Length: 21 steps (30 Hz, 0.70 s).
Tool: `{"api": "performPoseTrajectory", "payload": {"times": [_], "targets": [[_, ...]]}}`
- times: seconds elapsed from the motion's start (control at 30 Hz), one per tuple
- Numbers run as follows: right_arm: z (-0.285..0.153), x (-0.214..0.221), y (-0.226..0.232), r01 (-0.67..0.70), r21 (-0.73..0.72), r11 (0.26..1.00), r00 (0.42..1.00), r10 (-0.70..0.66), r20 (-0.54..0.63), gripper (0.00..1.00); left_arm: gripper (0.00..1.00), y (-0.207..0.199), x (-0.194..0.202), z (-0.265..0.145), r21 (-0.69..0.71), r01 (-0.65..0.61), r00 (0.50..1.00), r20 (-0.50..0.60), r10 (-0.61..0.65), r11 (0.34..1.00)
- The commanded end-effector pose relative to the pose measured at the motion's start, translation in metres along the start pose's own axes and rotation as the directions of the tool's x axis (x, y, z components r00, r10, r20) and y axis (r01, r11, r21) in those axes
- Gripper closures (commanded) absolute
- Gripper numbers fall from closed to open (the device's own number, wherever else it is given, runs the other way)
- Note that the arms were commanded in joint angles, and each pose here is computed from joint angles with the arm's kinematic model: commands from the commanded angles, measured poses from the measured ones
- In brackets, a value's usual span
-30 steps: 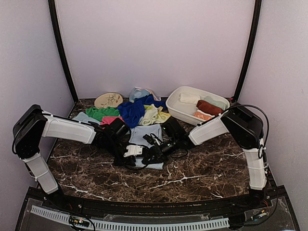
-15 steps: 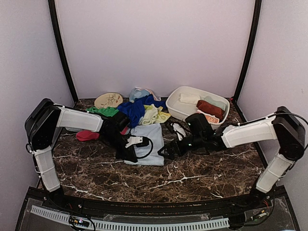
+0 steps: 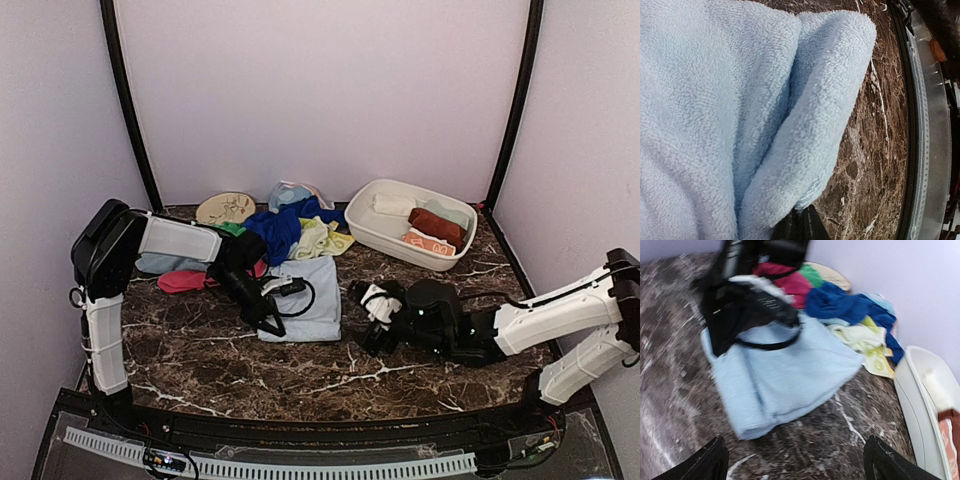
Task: Roll the towels
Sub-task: Roll the towel at the center of the board.
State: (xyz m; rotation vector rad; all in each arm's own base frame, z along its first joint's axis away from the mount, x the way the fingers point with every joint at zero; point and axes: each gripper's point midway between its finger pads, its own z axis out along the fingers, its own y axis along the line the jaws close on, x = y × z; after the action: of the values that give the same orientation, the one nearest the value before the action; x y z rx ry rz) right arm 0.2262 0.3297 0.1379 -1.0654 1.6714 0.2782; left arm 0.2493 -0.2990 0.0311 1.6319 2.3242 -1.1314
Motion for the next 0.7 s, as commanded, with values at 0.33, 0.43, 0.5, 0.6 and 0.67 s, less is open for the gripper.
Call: {"api": "performPoseTrajectory", "payload": {"times": [0.33,0.43,0.5,0.6,0.67], "targets": [[0.072,-0.009,0.116,0.672,-0.126,0.730,0.739,-0.650,0.176,0.32,0.93,0.003,0.026,0.006,0.065,0.176,0.980,-0.109,-0.168,0.982],[0.092,-0.003,0.114,0.661,-0.139,0.738,0.750,-0.642,0.159,0.38,0.93,0.004,0.026,0.005,0.067,0.178,0.979,-0.111,-0.170,0.982],[0.102,0.002,0.111,0.637,-0.163,0.753,0.771,-0.620,0.147,0.45,0.91,0.003,0.025,0.004,0.072,0.177,0.980,-0.109,-0.168,0.982],[0.113,0.016,0.104,0.583,-0.207,0.786,0.812,-0.575,0.100,0.58,0.82,0.002,0.026,0.003,0.075,0.170,0.981,-0.106,-0.162,0.982],[0.119,0.028,0.100,0.527,-0.254,0.811,0.845,-0.532,0.053,0.62,0.75,0.001,0.022,-0.002,0.076,0.157,0.985,-0.081,-0.151,0.985]]}}
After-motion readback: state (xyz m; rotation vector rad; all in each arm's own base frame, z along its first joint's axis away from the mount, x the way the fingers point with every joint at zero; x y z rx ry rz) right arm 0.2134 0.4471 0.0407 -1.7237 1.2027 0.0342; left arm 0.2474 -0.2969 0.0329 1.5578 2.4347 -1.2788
